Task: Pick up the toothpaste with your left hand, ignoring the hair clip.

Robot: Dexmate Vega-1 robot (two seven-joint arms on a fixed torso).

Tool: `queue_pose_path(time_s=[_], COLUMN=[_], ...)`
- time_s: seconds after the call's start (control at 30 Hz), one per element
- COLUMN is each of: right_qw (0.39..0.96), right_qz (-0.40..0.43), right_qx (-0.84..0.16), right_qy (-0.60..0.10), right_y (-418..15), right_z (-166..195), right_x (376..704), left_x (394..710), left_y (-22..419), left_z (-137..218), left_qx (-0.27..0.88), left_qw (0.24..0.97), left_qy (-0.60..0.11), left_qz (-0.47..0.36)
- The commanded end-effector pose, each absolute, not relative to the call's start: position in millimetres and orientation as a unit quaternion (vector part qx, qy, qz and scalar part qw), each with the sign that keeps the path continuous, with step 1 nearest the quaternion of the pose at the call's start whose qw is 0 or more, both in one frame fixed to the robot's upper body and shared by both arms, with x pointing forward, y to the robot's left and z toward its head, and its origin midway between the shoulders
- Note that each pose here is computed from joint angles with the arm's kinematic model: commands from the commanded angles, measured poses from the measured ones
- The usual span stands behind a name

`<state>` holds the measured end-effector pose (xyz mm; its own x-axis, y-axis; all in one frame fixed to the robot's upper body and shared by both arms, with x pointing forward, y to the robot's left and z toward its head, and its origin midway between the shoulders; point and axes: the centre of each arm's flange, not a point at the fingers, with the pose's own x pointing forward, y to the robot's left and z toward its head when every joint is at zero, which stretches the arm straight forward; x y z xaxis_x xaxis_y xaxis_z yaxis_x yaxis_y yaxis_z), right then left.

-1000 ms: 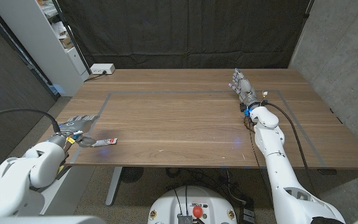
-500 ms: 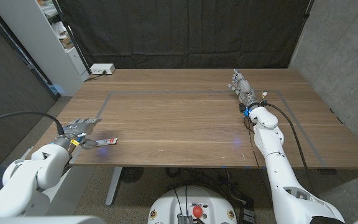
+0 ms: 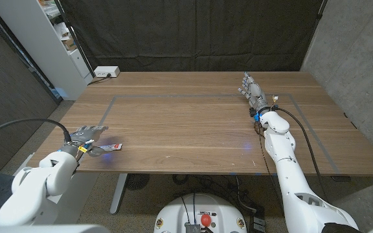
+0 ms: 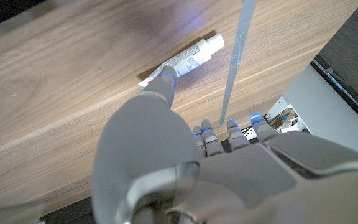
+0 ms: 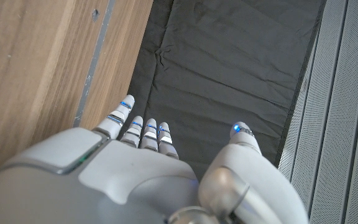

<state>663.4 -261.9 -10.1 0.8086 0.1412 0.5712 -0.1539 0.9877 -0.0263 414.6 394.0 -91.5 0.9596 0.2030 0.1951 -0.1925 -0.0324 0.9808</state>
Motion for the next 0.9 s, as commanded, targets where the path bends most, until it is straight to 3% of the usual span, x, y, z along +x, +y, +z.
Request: queue_pose_path(time_s=[0.03, 0.9], right_qw=[0.952, 0.953], right_qz=[0.078, 0.074], right_qx=[0.013, 0.018], right_qy=[-0.296, -0.293], right_y=[-263, -266], right_z=[-12, -18], right_x=[666, 668], left_x=[420, 438], left_y=[389, 380], left_z=[-98, -108], left_qx=[0.702, 0.707], left_qw=[0.699, 0.694], left_qy=[0.012, 0.023], left_qz=[0.135, 0.132])
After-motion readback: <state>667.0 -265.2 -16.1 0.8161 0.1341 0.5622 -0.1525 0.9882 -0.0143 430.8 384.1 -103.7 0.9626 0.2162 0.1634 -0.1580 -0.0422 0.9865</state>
